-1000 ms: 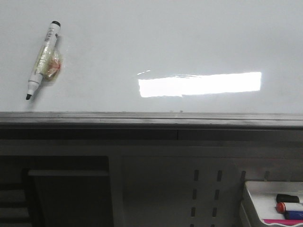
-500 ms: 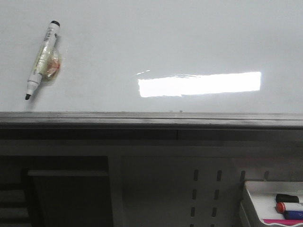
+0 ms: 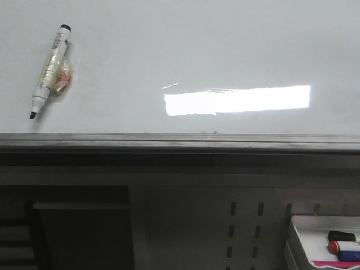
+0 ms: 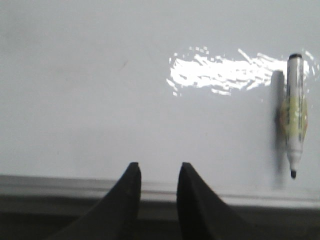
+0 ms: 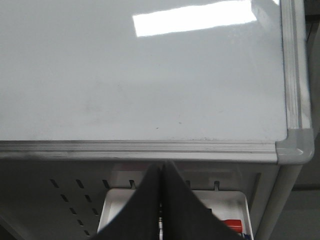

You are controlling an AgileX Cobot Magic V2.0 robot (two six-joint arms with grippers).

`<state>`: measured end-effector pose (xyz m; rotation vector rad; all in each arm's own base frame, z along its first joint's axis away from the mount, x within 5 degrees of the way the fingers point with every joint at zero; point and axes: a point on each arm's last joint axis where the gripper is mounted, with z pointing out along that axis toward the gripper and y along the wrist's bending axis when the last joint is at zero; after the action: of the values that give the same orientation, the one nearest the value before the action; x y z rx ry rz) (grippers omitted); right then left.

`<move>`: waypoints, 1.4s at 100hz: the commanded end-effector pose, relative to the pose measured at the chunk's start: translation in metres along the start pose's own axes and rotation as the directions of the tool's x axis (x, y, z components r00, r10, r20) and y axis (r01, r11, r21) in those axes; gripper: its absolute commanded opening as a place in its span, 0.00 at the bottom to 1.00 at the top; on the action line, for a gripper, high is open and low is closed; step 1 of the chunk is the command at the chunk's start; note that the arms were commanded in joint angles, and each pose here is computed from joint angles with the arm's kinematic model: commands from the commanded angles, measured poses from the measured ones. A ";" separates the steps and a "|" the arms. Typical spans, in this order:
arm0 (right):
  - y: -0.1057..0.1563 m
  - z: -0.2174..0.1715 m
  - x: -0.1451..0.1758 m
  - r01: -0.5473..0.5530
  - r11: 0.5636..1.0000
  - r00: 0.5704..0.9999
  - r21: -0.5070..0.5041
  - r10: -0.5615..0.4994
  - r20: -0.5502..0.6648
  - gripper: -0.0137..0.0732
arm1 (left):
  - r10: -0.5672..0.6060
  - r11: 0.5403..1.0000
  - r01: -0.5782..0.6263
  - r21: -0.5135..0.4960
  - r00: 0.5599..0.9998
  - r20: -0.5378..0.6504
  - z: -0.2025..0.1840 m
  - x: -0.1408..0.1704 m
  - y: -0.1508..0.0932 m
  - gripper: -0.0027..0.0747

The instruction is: Write number 4 on whiteboard

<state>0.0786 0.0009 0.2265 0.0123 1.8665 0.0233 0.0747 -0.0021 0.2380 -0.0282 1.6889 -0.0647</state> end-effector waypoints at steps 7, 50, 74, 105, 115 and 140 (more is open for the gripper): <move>0.000 -0.001 -0.017 -0.002 1.000 0.996 0.005 0.002 0.089 0.08 | -0.011 1.000 0.011 0.000 0.983 0.185 0.004 -0.023 0.000 0.41; 0.000 -0.001 -0.017 -0.002 1.000 0.996 0.005 0.002 0.089 0.08 | 0.082 0.946 -0.075 0.316 0.997 -0.007 0.048 -0.024 -0.044 0.60; 0.000 -0.001 -0.018 -0.002 1.000 0.995 0.005 0.002 0.096 0.08 | 0.122 0.904 -0.067 0.422 0.987 -0.105 0.090 -0.029 -0.083 0.59; 0.000 -0.001 -0.018 -0.002 1.000 0.995 0.005 0.002 0.096 0.08 | 0.100 0.926 0.006 0.378 0.961 -0.259 0.145 -0.019 -0.106 0.59; 0.000 -0.001 -0.018 -0.002 1.000 0.995 0.005 0.002 0.096 0.08 | 0.103 0.927 0.004 0.374 0.958 -0.267 0.154 -0.017 -0.110 0.59; 0.001 -0.002 -0.020 -0.051 0.999 0.994 -0.010 0.052 0.091 0.08 | 0.101 0.934 0.015 0.358 0.948 -0.303 0.162 -0.007 -0.110 0.10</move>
<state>0.0786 0.0014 0.2274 0.0284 1.8638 0.0435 0.2285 -0.1146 0.2208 0.3396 2.0399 -0.3426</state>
